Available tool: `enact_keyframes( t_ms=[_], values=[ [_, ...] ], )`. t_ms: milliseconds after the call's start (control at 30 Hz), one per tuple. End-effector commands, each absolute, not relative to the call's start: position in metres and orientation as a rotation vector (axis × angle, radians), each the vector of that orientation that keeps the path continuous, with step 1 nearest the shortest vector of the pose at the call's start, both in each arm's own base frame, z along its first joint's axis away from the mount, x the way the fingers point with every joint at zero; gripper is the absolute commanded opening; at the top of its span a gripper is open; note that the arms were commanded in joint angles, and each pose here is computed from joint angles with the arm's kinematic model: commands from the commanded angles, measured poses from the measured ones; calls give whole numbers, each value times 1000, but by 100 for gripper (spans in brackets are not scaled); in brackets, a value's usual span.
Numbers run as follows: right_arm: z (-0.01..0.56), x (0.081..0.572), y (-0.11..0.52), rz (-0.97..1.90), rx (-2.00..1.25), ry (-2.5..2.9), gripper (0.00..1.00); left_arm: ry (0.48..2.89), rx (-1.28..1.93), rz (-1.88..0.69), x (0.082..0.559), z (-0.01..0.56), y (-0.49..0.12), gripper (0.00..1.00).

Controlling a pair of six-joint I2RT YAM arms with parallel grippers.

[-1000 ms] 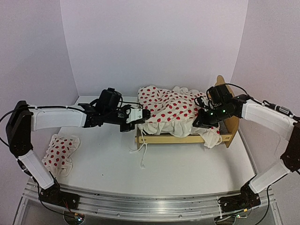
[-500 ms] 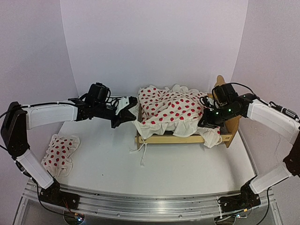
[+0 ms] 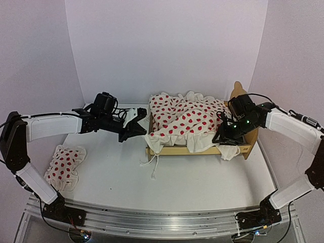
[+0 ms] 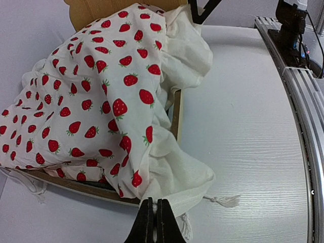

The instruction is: Set up the pet bed

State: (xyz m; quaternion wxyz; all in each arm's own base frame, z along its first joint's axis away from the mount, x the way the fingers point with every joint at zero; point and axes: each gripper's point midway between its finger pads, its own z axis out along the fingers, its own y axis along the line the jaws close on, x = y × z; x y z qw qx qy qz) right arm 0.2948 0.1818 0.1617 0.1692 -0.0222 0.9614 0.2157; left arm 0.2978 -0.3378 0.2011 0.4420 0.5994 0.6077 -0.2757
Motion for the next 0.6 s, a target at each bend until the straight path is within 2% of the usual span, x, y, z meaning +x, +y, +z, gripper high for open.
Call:
enact_keyframes(
  t_ms=[0, 33, 67, 233, 400, 567],
  values=[
    [158, 294, 150, 267, 18, 2790, 52, 1424, 1457, -734, 291, 231, -342, 0],
    [171, 300, 144, 172, 17, 2732, 64, 1422, 1456, -732, 292, 231, -342, 0],
    [183, 302, 146, 112, -7, 2677, 71, 1421, 1455, -729, 292, 231, -342, 0],
    [222, 297, 194, 57, -181, 2445, 72, 1423, 1454, -731, 290, 228, -341, 0],
    [198, 292, 290, 322, -280, 2391, 71, 1426, 1451, -717, 291, 225, -340, 0],
    [177, 308, 339, 350, -251, 2396, 77, 1415, 1447, -716, 291, 227, -340, 0]
  ],
)
